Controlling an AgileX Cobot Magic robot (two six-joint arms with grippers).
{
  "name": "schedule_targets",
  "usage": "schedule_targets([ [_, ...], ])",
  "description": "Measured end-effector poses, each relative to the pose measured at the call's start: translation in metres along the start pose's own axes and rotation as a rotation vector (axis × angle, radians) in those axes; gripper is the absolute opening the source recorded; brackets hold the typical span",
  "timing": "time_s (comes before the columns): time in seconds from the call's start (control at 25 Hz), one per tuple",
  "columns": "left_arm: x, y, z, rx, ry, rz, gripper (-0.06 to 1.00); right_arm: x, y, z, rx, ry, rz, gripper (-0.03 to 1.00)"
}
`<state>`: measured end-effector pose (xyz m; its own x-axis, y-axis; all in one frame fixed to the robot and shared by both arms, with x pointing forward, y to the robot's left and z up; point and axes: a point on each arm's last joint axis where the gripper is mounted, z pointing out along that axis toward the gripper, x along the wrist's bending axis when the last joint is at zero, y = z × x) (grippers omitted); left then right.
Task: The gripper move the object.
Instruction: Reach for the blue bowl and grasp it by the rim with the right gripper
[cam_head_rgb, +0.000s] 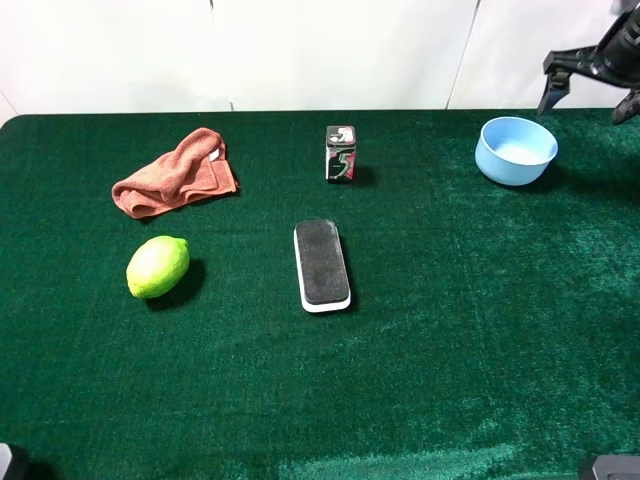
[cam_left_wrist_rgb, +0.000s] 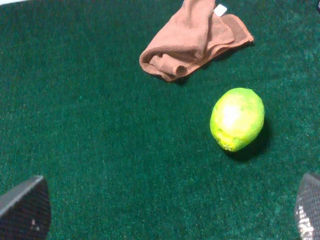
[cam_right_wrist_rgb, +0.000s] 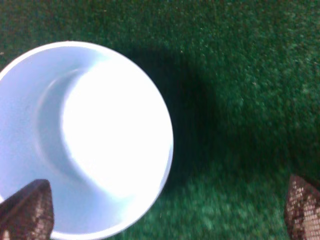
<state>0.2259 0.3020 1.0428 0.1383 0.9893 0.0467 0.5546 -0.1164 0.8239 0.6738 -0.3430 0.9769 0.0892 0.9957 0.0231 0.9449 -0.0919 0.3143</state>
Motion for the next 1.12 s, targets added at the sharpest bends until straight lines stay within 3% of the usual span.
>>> schedule_targets([
  [0.64, 0.000, 0.000, 0.000, 0.000, 0.000, 0.000, 0.99, -0.003, -0.003, 0.071, 0.043, -0.002, -0.011, 0.69],
  [1.12, 0.000, 0.000, 0.000, 0.000, 0.000, 0.000, 0.99, -0.014, -0.006, 0.082, 0.057, 0.025, 0.021, 0.69],
])
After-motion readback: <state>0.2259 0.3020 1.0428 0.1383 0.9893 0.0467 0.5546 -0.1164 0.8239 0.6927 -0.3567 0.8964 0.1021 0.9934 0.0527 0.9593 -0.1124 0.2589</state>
